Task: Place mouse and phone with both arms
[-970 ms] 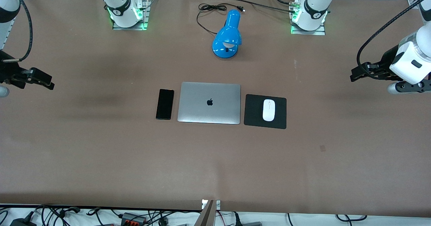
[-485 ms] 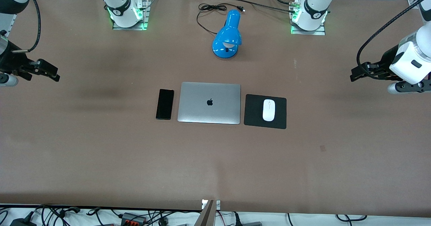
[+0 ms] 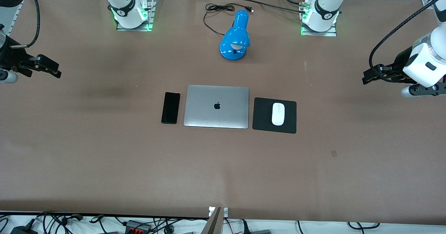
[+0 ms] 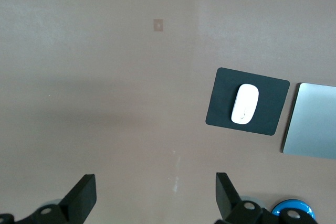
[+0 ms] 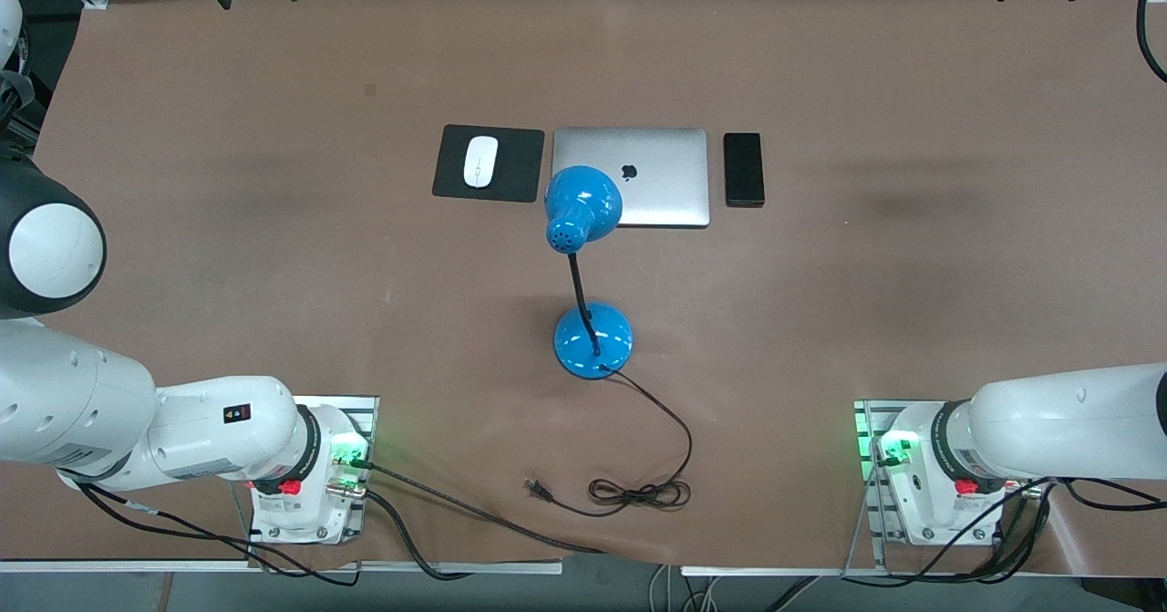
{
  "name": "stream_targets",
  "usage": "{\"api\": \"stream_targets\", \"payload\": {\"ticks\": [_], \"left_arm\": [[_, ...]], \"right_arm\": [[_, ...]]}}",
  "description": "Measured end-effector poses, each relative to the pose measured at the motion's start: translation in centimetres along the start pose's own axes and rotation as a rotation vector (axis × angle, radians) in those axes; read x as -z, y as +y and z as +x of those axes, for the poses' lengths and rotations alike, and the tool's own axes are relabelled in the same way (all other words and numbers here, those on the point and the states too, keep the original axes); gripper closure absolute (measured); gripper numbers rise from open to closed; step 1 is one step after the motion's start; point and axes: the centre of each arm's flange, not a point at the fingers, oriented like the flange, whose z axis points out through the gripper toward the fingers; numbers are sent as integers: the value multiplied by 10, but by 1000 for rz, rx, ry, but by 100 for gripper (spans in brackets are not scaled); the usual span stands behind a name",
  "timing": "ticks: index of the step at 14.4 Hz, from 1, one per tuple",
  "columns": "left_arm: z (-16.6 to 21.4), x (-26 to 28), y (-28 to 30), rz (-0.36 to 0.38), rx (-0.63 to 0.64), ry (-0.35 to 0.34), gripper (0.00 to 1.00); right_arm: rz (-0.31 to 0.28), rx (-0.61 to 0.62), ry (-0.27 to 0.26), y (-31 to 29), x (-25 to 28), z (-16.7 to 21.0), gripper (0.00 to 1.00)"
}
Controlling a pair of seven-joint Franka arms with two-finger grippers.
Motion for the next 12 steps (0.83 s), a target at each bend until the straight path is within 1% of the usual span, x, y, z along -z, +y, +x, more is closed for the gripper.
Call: {"api": "stream_targets", "payload": {"ticks": [12], "left_arm": [[0, 0, 0, 0, 0, 0, 0]], "right_arm": [[0, 7, 6, -1, 4, -1, 0]]}}
